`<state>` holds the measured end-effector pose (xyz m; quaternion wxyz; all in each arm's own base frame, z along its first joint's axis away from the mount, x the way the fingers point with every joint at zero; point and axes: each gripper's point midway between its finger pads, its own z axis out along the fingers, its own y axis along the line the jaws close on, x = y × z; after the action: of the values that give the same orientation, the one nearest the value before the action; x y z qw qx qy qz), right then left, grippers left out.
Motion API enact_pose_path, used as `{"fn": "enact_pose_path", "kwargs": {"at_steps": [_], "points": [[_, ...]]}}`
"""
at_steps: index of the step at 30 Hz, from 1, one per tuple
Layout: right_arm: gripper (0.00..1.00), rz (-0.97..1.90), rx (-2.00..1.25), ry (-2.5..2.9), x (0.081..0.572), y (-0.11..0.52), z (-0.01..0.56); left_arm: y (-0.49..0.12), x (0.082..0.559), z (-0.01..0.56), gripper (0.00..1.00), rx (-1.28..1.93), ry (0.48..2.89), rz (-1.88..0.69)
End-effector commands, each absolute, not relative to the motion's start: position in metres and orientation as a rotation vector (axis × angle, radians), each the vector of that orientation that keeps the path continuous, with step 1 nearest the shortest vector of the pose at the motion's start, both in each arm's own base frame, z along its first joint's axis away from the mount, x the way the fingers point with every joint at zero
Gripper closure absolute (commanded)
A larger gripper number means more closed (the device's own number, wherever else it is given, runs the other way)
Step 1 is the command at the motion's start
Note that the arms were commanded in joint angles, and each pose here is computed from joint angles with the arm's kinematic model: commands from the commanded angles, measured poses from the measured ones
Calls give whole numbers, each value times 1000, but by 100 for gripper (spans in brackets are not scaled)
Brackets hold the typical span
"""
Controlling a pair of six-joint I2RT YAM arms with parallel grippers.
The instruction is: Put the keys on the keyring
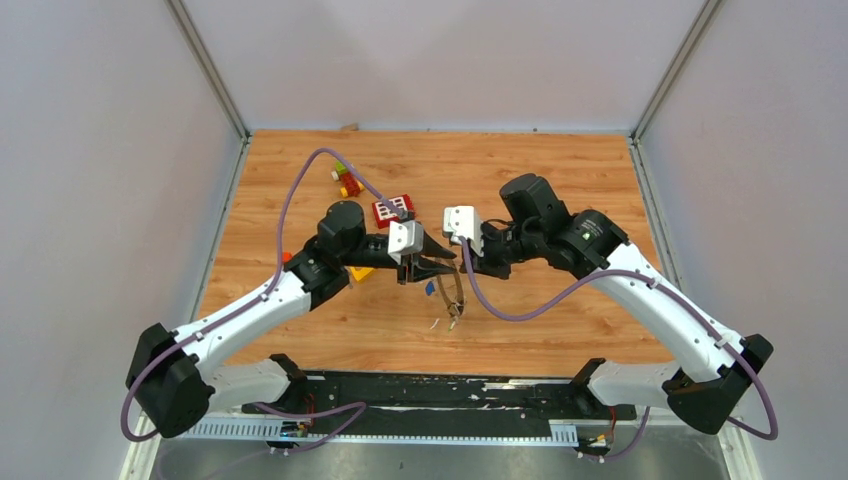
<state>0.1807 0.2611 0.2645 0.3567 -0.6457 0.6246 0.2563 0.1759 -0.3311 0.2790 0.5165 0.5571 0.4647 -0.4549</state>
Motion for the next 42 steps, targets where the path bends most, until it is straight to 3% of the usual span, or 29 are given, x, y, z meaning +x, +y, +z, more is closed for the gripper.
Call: {"fn": "enact_pose_path", "kwargs": {"at_steps": [1, 8, 15, 18, 28, 34, 42], "points": [[100, 679, -1630, 1523, 184, 272, 289, -338, 173, 290, 64, 1347, 1052, -1104], [100, 681, -1628, 1523, 185, 273, 288, -340, 172, 283, 76, 1356, 1059, -1107], [100, 660, -1617, 1516, 188, 272, 283, -339, 172, 286, 100, 1325, 1052, -1105], [96, 629, -1584, 1463, 189, 270, 291, -335, 177, 297, 100, 1227, 1048, -1097], [69, 676, -1494, 1261, 177, 268, 314, -318, 162, 338, 100, 929, 911, -1346], [69, 704, -1486, 1219, 172, 266, 316, -315, 159, 342, 100, 878, 876, -1395], [77, 732, -1480, 1191, 169, 268, 320, -314, 154, 340, 100, 889, 849, -1407]]}}
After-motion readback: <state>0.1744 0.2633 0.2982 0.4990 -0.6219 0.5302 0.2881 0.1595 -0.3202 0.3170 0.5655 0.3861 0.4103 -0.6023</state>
